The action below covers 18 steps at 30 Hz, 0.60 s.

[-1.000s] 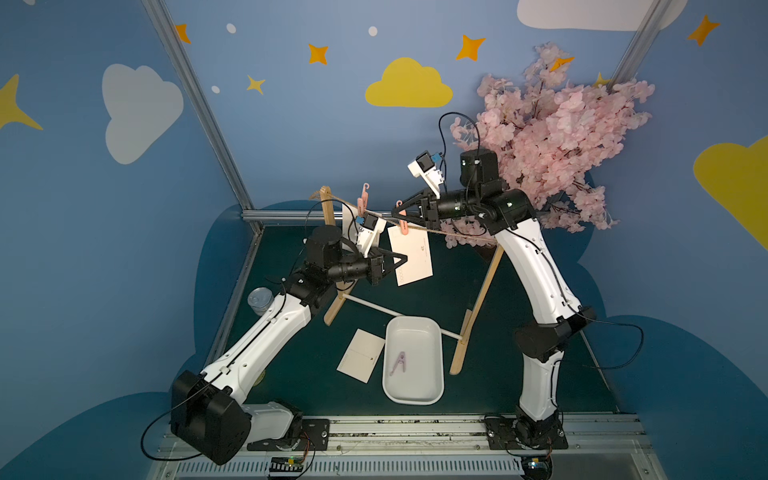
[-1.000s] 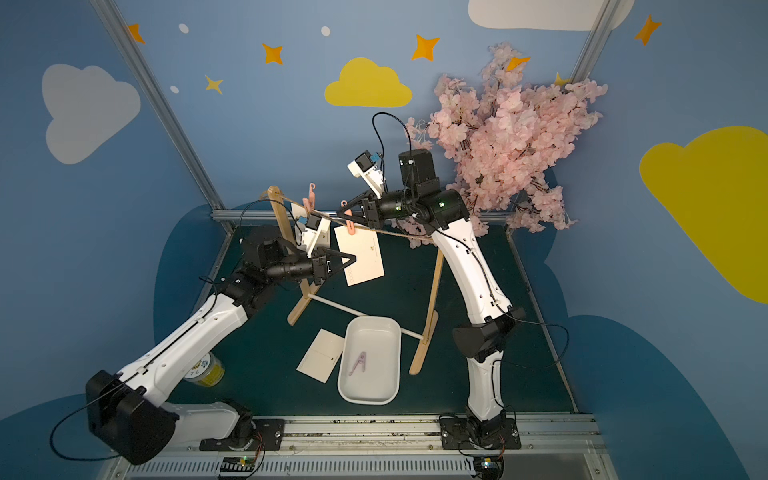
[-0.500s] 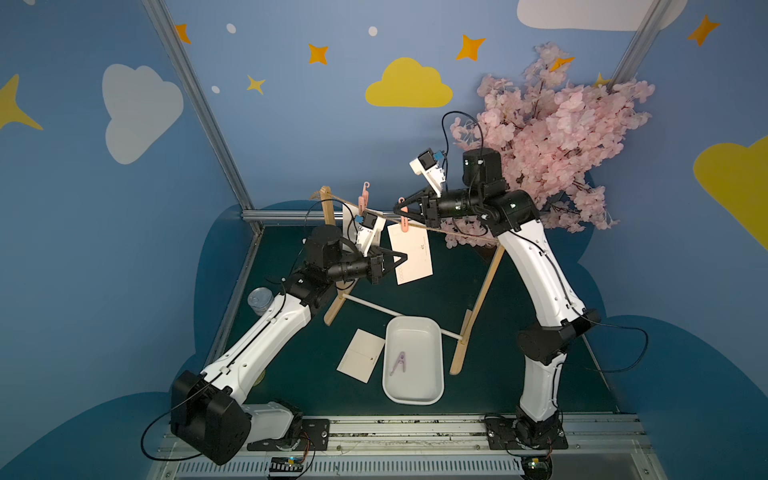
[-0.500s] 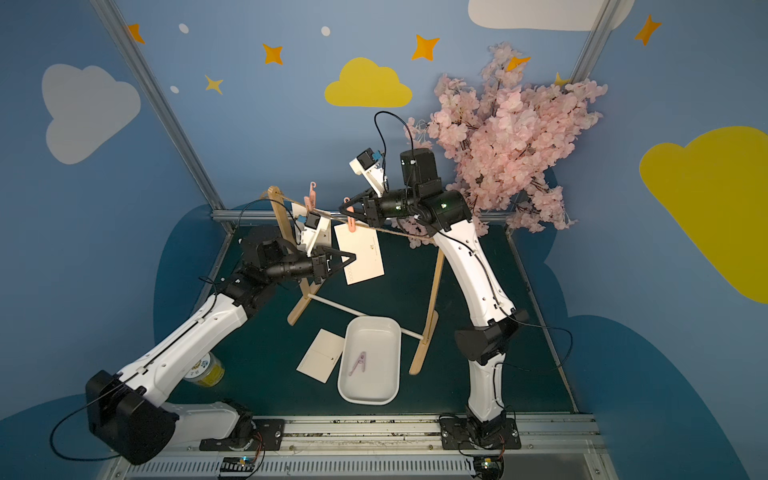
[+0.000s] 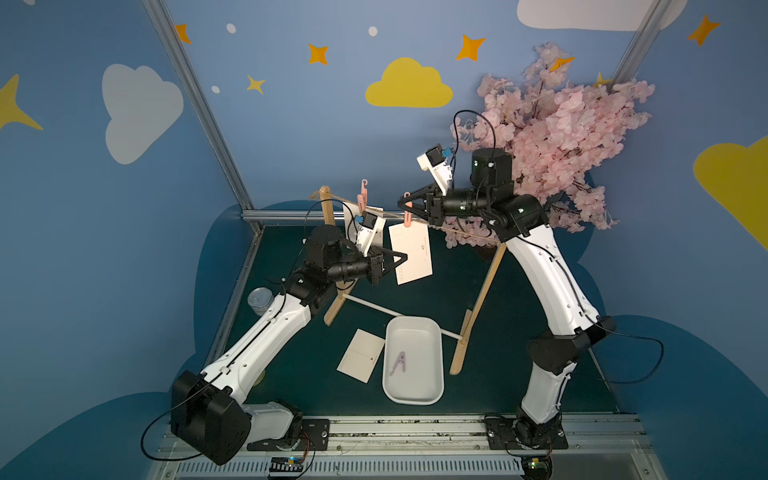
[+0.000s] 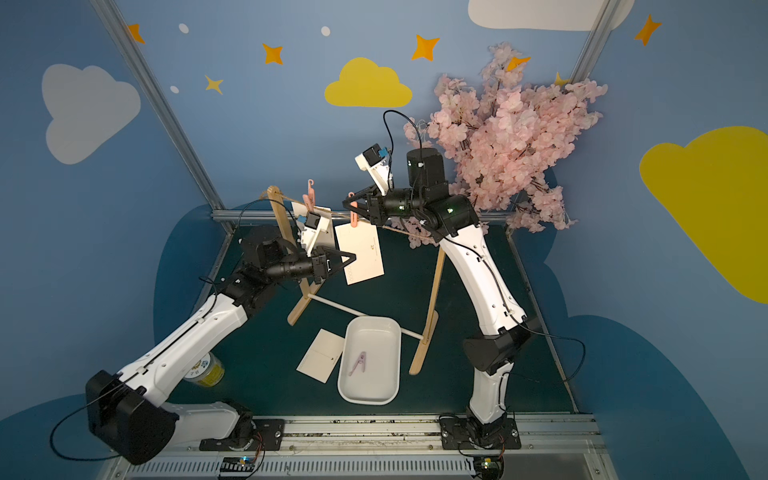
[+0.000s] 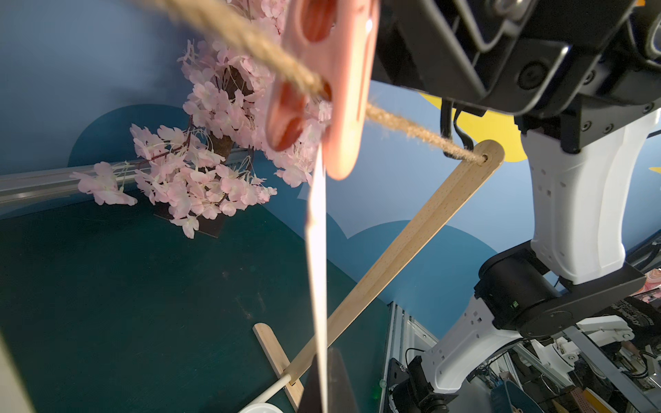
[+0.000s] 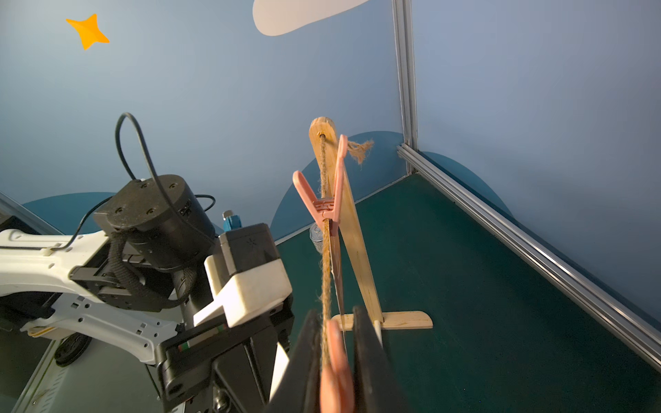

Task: Remove the postcards from the strings
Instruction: Remove the clamp from the clothesline.

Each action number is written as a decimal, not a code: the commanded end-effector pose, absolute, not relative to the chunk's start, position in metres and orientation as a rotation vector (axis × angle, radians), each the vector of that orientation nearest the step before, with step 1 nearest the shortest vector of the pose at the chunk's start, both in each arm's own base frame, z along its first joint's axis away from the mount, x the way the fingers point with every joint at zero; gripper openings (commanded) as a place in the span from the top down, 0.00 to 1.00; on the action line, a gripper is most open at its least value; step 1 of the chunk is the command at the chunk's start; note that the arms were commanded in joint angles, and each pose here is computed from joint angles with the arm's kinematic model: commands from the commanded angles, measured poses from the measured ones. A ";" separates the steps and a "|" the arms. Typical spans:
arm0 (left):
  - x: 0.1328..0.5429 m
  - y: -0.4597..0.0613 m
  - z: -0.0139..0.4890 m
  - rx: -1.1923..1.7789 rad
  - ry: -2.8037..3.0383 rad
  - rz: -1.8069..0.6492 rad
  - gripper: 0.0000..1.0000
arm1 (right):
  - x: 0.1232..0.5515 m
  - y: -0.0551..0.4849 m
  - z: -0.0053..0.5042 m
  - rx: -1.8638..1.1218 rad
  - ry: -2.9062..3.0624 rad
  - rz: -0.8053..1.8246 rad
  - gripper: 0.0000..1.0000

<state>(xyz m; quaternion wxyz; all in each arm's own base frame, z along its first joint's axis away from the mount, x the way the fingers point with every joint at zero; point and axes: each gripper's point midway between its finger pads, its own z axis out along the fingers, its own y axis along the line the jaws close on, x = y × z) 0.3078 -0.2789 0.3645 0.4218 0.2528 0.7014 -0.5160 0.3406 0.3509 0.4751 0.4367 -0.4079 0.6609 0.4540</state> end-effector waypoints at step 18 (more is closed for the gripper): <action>0.305 -0.279 0.364 0.638 1.746 -1.298 0.97 | 0.332 0.334 0.512 -0.924 1.532 1.047 1.00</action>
